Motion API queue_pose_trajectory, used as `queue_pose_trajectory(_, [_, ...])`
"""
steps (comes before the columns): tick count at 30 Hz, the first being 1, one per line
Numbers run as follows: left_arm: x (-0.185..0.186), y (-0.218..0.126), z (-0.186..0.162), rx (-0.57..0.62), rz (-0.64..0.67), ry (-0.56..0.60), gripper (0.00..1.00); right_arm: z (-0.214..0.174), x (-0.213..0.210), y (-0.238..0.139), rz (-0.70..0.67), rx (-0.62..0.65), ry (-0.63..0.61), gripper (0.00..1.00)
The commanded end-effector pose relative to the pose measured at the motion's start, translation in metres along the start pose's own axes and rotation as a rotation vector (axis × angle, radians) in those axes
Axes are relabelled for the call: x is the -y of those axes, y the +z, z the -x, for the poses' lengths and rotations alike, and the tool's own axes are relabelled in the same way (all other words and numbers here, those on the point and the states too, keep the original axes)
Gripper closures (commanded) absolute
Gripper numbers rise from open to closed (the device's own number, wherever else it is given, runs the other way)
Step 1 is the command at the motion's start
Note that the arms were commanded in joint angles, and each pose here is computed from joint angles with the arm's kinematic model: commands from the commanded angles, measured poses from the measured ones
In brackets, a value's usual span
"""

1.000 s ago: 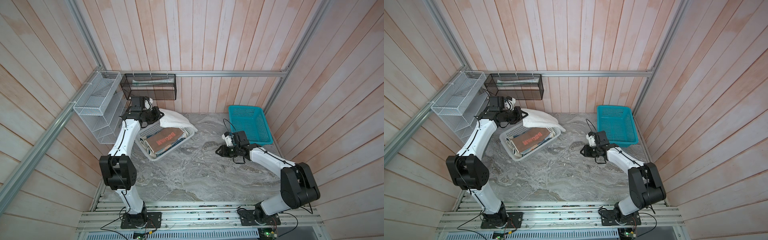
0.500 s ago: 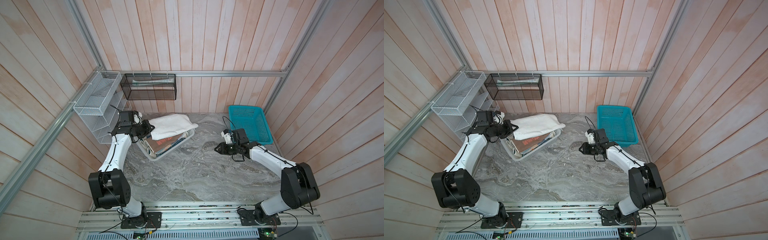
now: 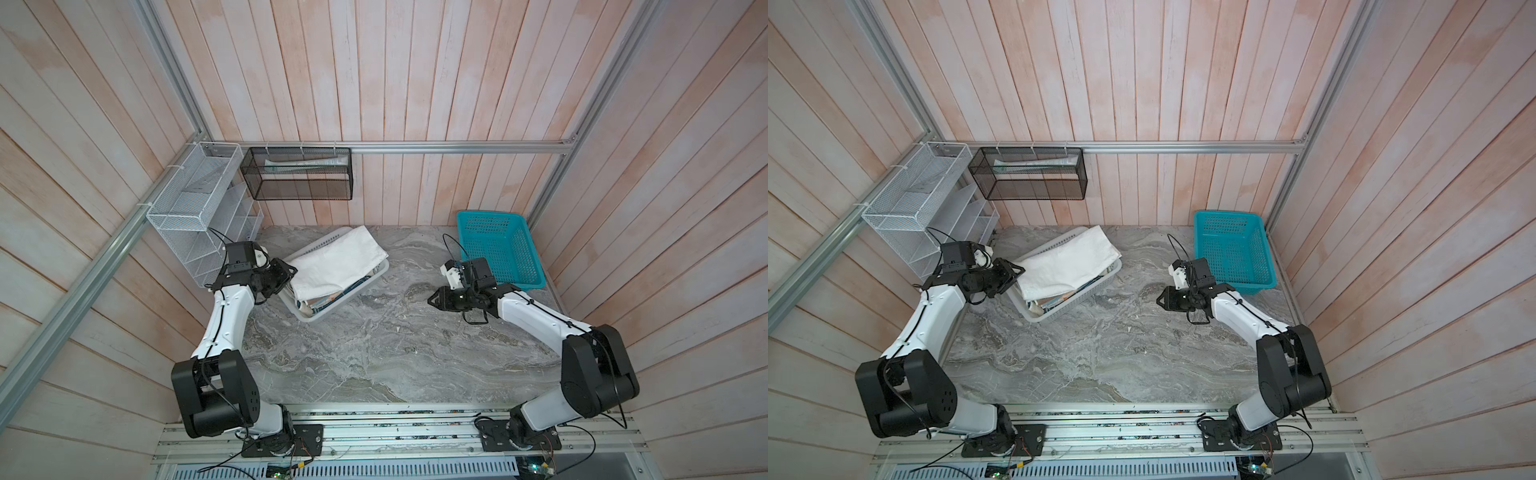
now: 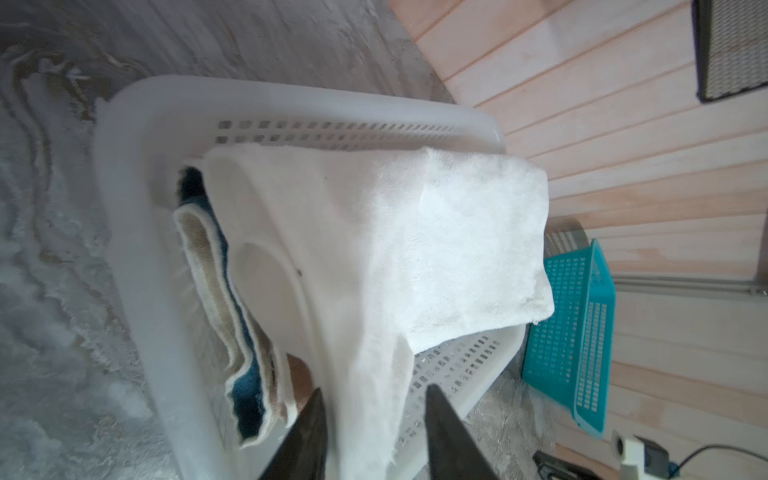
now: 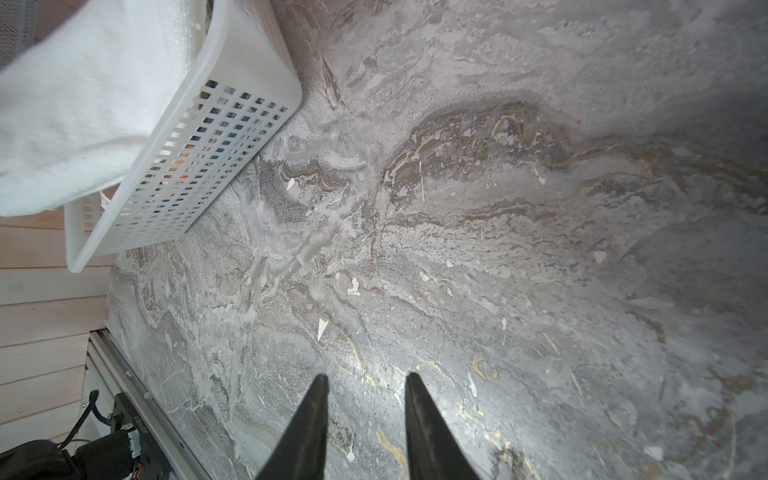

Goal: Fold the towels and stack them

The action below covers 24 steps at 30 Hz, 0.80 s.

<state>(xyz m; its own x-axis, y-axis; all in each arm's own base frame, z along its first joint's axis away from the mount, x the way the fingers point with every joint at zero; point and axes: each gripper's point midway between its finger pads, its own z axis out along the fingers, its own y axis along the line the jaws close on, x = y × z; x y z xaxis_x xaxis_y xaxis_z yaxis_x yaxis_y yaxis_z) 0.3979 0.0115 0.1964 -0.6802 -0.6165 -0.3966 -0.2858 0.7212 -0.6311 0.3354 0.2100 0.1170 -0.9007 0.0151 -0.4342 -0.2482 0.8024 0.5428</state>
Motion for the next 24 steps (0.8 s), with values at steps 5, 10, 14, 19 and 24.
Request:
queue_pose_trajectory(5, [-0.001, -0.055, 0.021, 0.194, 0.144, 0.076, 0.5, 0.008, -0.004, -0.004, -0.021, 0.009, -0.015, 0.67])
queue_pose_trajectory(10, [0.051, -0.038, -0.009, 0.146, 0.08, 0.232, 0.55, 0.017, -0.005, -0.007, -0.033, 0.031, -0.027, 0.67])
queue_pose_trajectory(14, [0.104, 0.004, -0.068, 0.0, -0.043, 0.413, 0.56, 0.03, 0.001, -0.02, -0.116, 0.076, -0.064, 0.67])
queue_pose_trajectory(19, [0.128, 0.036, -0.125, -0.061, -0.184, 0.527, 0.56, 0.053, 0.002, -0.059, -0.221, 0.225, -0.127, 0.62])
queue_pose_trajectory(24, [0.12, 0.043, -0.171, -0.084, -0.239, 0.584, 0.56, 0.059, 0.02, -0.114, -0.378, 0.452, -0.128, 0.54])
